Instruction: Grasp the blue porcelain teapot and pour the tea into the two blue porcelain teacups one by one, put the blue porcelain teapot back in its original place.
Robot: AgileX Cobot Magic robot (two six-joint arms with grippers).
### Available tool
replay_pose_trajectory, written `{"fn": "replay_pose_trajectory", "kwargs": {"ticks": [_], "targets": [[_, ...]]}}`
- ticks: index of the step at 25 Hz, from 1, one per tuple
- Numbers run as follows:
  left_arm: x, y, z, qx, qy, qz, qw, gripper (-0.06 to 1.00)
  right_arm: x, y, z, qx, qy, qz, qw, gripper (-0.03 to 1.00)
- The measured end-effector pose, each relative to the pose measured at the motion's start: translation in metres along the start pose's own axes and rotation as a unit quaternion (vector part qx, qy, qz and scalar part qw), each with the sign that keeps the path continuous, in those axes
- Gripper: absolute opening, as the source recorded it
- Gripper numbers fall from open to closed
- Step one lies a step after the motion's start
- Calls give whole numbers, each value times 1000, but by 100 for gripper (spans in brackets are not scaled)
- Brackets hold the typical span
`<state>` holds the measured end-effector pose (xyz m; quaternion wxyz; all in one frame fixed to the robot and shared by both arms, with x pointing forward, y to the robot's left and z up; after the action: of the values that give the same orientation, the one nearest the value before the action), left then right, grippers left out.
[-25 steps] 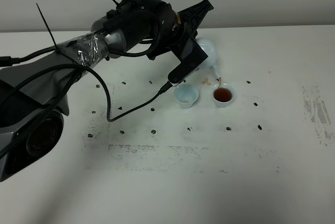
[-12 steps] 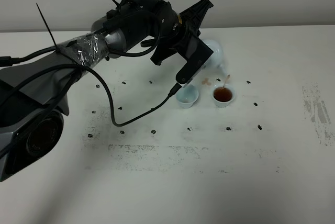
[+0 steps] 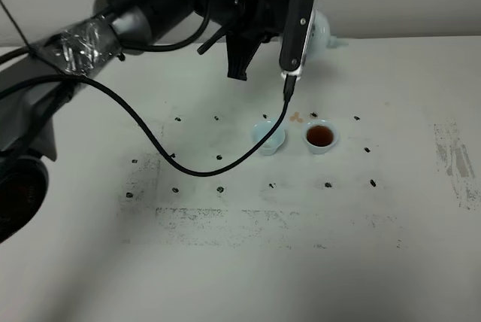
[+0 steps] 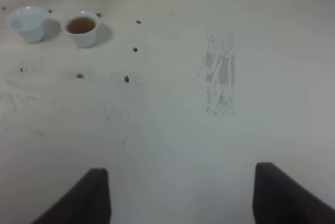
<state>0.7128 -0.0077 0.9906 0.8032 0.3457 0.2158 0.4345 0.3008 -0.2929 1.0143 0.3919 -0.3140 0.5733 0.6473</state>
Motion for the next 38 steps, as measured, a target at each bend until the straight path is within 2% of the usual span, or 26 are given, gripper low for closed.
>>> {"fn": "replay_pose_trajectory", "kwargs": {"ticks": [2,4,7,10,17,25,38], "targets": [[-6,18,-3,24,76,-5,997,4,0,0,0,0,0,0,1000,56],[-14,31,-12,59,139,-8,988,4,0,0,0,0,0,0,1000,56],[-28,38,-31,120,180,-15,976,4,0,0,0,0,0,0,1000,56],[-44,39,-47,165,180,-18,970,4,0,0,0,0,0,0,1000,56],[-93,25,-69,209,169,-54,962,4,0,0,0,0,0,0,1000,56],[-109,-18,-110,270,154,-43,949,4,0,0,0,0,0,0,1000,56],[-107,-62,-142,298,157,-30,941,4,0,0,0,0,0,0,1000,56]]}}
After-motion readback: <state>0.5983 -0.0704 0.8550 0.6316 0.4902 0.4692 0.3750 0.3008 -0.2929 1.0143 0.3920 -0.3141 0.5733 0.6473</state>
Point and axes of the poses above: a point on each arm's last joint axis where the gripper is mounted, y pointing back along that axis away from the gripper, z along the wrist's bending axis when the last joint is at zero, x = y × z, the point moved 8 cm from there along -y, pointing out along that axis toward the gripper, and after that the axes turned 13 degrees about -y, right-handed, at the moved point
